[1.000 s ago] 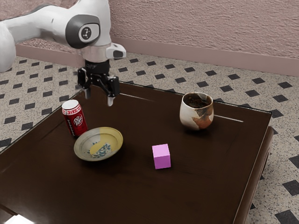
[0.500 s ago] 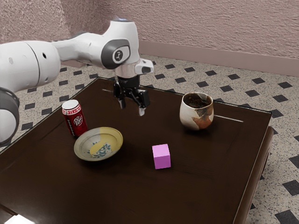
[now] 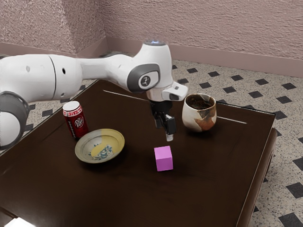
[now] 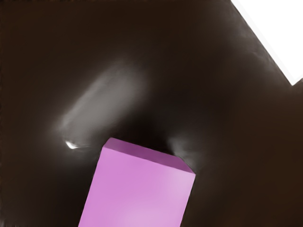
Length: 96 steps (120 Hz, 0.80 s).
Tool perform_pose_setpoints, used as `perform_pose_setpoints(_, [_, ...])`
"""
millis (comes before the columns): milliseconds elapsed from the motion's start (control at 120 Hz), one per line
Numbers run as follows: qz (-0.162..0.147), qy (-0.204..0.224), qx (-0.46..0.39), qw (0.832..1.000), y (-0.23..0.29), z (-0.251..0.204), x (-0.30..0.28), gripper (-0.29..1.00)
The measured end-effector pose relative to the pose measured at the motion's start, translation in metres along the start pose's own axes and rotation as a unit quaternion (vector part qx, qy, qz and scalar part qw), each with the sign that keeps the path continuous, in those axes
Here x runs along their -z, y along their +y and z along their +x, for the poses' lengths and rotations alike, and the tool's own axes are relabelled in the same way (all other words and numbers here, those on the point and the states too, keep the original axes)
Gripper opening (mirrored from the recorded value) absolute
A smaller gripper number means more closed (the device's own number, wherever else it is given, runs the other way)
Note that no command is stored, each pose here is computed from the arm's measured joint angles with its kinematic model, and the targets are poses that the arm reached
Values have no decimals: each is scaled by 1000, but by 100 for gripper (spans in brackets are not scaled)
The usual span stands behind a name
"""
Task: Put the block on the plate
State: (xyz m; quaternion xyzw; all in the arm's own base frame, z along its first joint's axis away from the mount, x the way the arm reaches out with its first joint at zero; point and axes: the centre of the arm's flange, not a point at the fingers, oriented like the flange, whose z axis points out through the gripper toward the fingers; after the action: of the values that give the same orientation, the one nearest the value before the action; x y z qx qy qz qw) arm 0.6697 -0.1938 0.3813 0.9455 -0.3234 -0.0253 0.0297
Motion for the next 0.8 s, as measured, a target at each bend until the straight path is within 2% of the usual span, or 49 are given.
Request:
perform_pose_setpoints(325, [-2,-2,-94,996,-6,1,-23,70])
perform_pose_setpoints(450, [-7,-17,-124,992,2,-18,-45,70])
perform_pose_setpoints(542, [-5,-8,-139,990,9,-20,-52,70])
perform_pose_setpoints(717, [47,1,-160,986,3,-17,-48,70])
perform_pose_setpoints(800, [60,0,-165,984,5,-17,-50,70])
